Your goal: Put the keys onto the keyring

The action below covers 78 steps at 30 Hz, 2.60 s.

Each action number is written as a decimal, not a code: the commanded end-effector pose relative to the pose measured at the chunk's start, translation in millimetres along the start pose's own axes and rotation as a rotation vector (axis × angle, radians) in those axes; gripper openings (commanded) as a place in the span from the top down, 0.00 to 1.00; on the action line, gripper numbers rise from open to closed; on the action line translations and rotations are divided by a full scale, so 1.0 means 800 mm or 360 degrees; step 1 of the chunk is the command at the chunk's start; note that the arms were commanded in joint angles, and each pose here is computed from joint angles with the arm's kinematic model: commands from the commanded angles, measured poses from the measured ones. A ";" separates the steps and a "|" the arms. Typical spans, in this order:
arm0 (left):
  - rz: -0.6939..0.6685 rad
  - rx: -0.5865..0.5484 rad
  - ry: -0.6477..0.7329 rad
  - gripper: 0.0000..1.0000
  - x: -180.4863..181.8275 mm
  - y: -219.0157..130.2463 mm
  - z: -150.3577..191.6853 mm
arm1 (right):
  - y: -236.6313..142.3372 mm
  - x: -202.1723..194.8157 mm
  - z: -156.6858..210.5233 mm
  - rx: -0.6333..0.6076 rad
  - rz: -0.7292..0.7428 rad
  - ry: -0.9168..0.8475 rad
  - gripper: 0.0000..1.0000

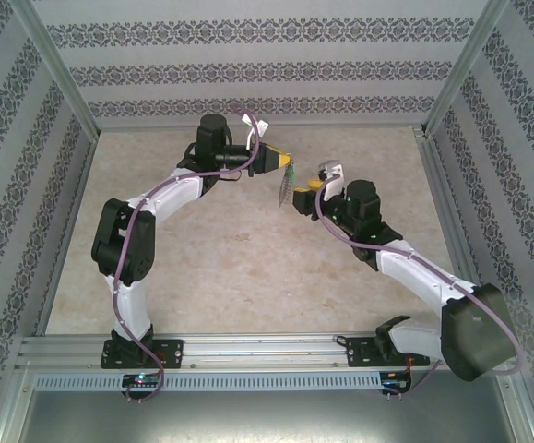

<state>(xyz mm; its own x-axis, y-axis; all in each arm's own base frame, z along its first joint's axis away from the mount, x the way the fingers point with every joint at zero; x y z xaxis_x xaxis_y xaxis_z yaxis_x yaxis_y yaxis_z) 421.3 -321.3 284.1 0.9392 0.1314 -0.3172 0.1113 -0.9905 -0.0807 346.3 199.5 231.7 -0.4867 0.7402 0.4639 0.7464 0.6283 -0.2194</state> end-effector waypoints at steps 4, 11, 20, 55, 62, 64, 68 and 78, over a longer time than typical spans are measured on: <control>0.0025 -0.0022 0.0088 1.00 -0.021 -0.002 -0.016 | 0.017 0.012 -0.040 -0.0162 -0.0011 -0.0073 0.46; 0.0040 -0.0023 0.0094 1.00 -0.026 0.001 -0.018 | 0.034 0.009 -0.048 -0.0182 0.0000 -0.0076 0.46; 0.0051 -0.0026 0.0105 1.00 -0.030 0.002 -0.021 | 0.051 0.002 -0.047 -0.0178 0.0019 -0.0078 0.48; 0.0012 -0.0115 0.0166 1.00 -0.036 -0.002 -0.035 | 0.043 0.037 -0.016 0.0060 -0.0312 -0.0079 1.00; 0.0005 -0.0161 0.0168 1.00 -0.040 -0.004 -0.042 | 0.047 0.022 -0.029 0.0002 -0.0284 0.0011 1.00; 0.0009 -0.0190 0.0164 1.00 -0.041 -0.003 -0.044 | 0.051 0.033 -0.026 0.0031 -0.0348 0.0015 1.00; -0.0019 -0.0224 0.0162 1.00 -0.039 -0.002 -0.046 | 0.056 0.055 -0.016 0.0111 -0.0474 0.0003 1.00; -0.0087 -0.0260 0.0161 1.00 -0.030 -0.003 -0.045 | 0.024 0.025 -0.035 0.0049 -0.0429 0.0166 0.67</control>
<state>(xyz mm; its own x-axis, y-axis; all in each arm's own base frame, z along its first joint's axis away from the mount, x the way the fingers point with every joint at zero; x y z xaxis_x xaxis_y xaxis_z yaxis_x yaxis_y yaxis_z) 421.6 -321.2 290.6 0.9292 0.2019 -0.3097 0.2078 -0.9781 -0.0142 373.3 228.4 243.5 -0.5950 0.5637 0.5729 0.5952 0.7881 -0.1572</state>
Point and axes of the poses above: each hand's point on the last joint's axis, 136 mm out from that joint toward the fingers, its own y axis out along the fingers, its own x axis along the line the jaws close on, z = x × y, the point moved 1 cm from there along -y, back along the fingers, and after that the axes turned 13 degrees about y, right-handed, at the moved point
